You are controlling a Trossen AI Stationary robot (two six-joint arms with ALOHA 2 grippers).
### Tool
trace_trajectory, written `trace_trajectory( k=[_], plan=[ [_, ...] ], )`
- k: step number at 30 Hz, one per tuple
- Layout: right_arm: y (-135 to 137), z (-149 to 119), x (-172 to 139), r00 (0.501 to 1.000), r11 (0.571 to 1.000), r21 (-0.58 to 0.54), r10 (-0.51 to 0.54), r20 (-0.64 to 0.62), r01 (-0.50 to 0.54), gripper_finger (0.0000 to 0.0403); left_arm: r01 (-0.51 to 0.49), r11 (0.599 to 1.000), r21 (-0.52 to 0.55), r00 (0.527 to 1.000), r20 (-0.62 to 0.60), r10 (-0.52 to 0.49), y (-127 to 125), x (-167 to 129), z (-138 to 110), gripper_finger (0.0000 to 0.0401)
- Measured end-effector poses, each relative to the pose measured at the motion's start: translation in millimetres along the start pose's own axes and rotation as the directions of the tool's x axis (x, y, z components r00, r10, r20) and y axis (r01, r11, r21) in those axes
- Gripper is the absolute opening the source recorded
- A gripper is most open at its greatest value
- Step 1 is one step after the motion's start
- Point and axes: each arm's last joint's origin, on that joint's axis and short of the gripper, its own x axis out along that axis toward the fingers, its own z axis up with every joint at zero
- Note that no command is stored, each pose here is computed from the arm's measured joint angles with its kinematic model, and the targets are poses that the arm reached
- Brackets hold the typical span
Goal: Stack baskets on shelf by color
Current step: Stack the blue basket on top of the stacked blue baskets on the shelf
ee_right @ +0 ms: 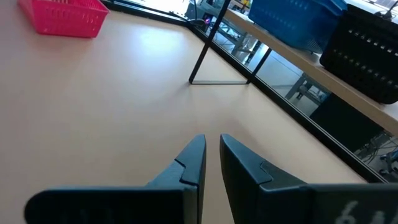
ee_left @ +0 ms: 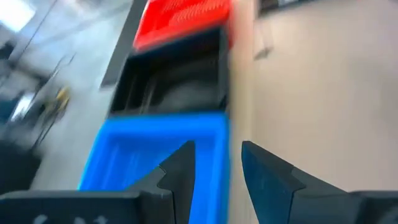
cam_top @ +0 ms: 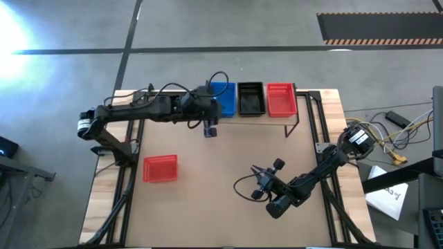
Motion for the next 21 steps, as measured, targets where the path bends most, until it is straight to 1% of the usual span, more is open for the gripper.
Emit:
trace_trajectory(
  k=[2,4,6,9,13,15,17,21],
  plan=[
    [0.0,-0.1,0.0,1.0,1.0,0.0,0.0,0.0,0.0,0.0038,-0.082,0.997,-0.015,0.992,-0.096,0.08,2.3,-3.7,-7.0,0.0115],
    [-0.2,-0.4,0.0,1.0,1.0,-0.002,-0.001,0.0,0.001,0.0038,-0.183,0.983,-0.015,0.962,-0.208,0.176,6.9,-6.1,-16.9,0.0115],
    [-0.2,-0.4,0.0,1.0,1.0,-0.001,0.0,0.0,0.0,0.0038,-0.248,0.968,-0.031,0.933,-0.276,0.23,11.1,-7.0,-23.8,0.0115],
    [-0.3,-0.8,0.1,1.0,1.0,-0.002,-0.001,0.0,0.001,0.0038,-0.256,0.964,-0.075,0.912,-0.349,0.215,16.7,-5.4,-34.8,0.0115],
    [-0.4,-0.9,0.1,1.0,1.0,-0.002,-0.001,0.0,0.001,0.0038,-0.243,0.966,-0.085,0.906,-0.375,0.195,16.6,4.1,-43.3,0.0115],
    [-0.4,-1.0,0.1,1.0,1.0,0.002,-0.001,0.0,0.001,0.0038,-0.246,0.964,-0.1,0.916,-0.35,0.198,16.4,8.1,-42.4,0.0115],
    [-0.5,-1.2,0.1,1.0,1.0,0.004,-0.001,-0.001,0.001,0.0038,-0.22,0.97,-0.105,0.922,-0.348,0.171,15.1,9.3,-43.3,0.0115],
    [-0.7,-1.7,0.1,1.0,1.0,0.004,-0.002,-0.001,0.002,0.0038,-0.207,0.971,-0.116,0.934,-0.32,0.16,15.1,11.6,-41.0,0.0115]
  ],
)
